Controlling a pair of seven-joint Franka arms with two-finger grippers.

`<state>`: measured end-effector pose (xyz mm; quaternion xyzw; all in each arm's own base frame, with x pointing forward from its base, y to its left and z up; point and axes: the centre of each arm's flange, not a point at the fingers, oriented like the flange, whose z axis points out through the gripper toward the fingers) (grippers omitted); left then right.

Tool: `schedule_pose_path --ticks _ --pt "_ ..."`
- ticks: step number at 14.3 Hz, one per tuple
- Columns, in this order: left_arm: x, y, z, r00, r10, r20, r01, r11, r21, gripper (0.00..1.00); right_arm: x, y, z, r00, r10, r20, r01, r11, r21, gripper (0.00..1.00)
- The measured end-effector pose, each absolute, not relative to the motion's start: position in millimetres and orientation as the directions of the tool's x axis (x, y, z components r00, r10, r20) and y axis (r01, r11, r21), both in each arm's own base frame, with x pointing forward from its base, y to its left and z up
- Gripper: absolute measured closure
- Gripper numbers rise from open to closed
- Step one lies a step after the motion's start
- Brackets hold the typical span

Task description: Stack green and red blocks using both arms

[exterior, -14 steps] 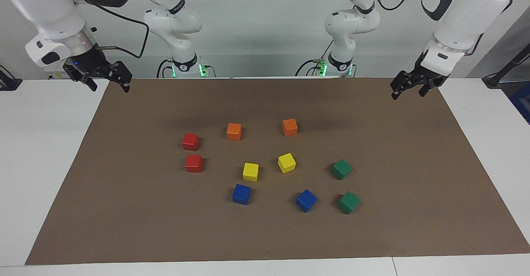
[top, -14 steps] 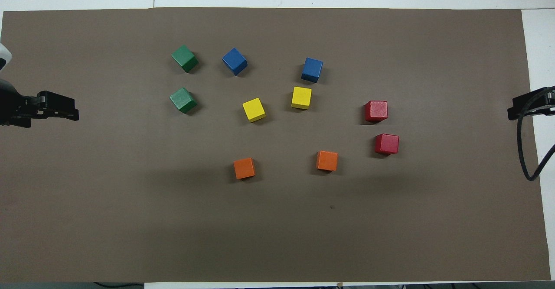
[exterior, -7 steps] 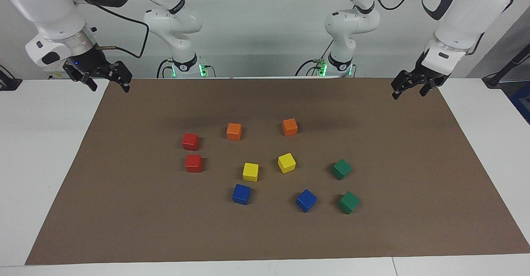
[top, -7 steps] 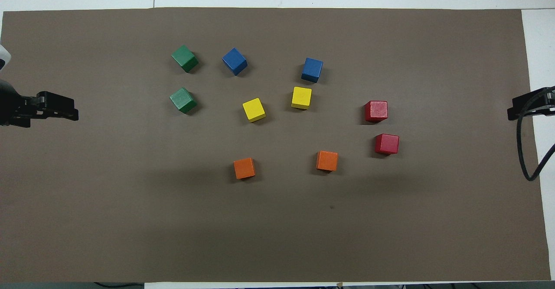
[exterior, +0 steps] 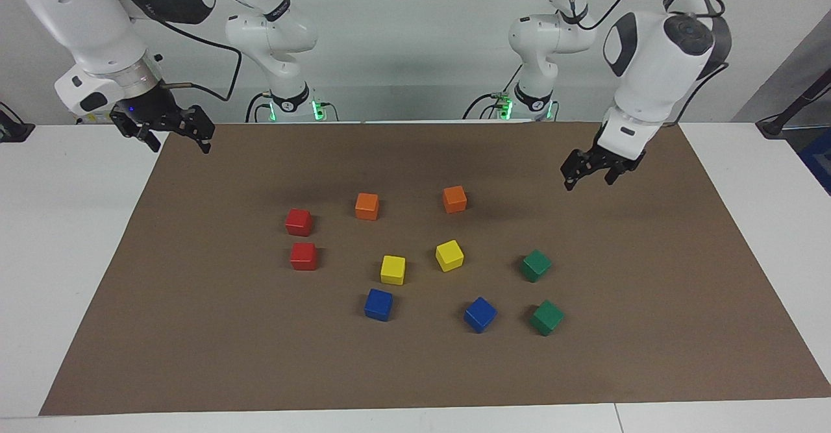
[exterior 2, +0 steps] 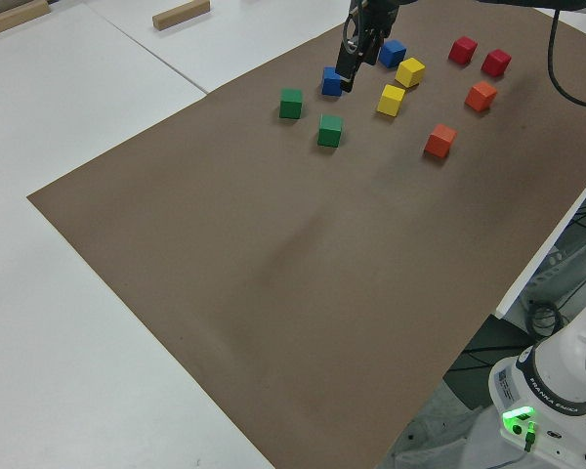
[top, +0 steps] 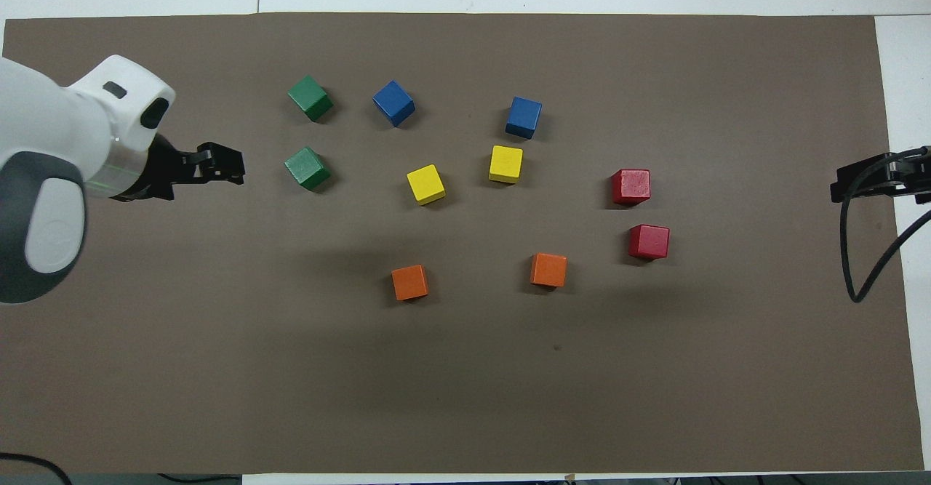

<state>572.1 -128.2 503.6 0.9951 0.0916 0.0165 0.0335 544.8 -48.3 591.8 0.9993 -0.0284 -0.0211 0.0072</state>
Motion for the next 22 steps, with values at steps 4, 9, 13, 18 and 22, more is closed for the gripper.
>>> schedule_pose_path --ticks 4,9,13,18,22 --pt "601.4 -162.7 430.5 0.917 0.398 0.016 0.394 -0.913 0.102 0.0 546.9 2.3 556.1 0.995 -0.1 0.004 -0.1 -0.995 0.011 0.0" --pt "621.4 -168.5 359.3 0.794 0.607 0.029 0.606 -0.794 0.045 0.0 563.6 65.0 503.1 0.991 -0.127 0.028 -0.128 -0.992 0.009 0.0" --pt "630.5 -169.1 352.0 0.7 0.713 0.043 0.709 -0.701 0.077 0.0 582.0 79.0 446.0 0.989 -0.147 0.025 -0.147 -0.989 0.01 0.0" --pt "636.9 -171.3 349.5 0.656 0.753 0.054 0.744 -0.657 0.122 0.0 566.0 100.9 391.5 0.993 -0.114 0.021 -0.114 -0.993 0.008 0.0" --pt "639.6 -175.4 326.1 0.657 0.753 0.046 0.744 -0.657 0.122 0.0 553.3 109.2 364.0 0.994 -0.107 0.032 -0.107 -0.994 0.004 0.0"
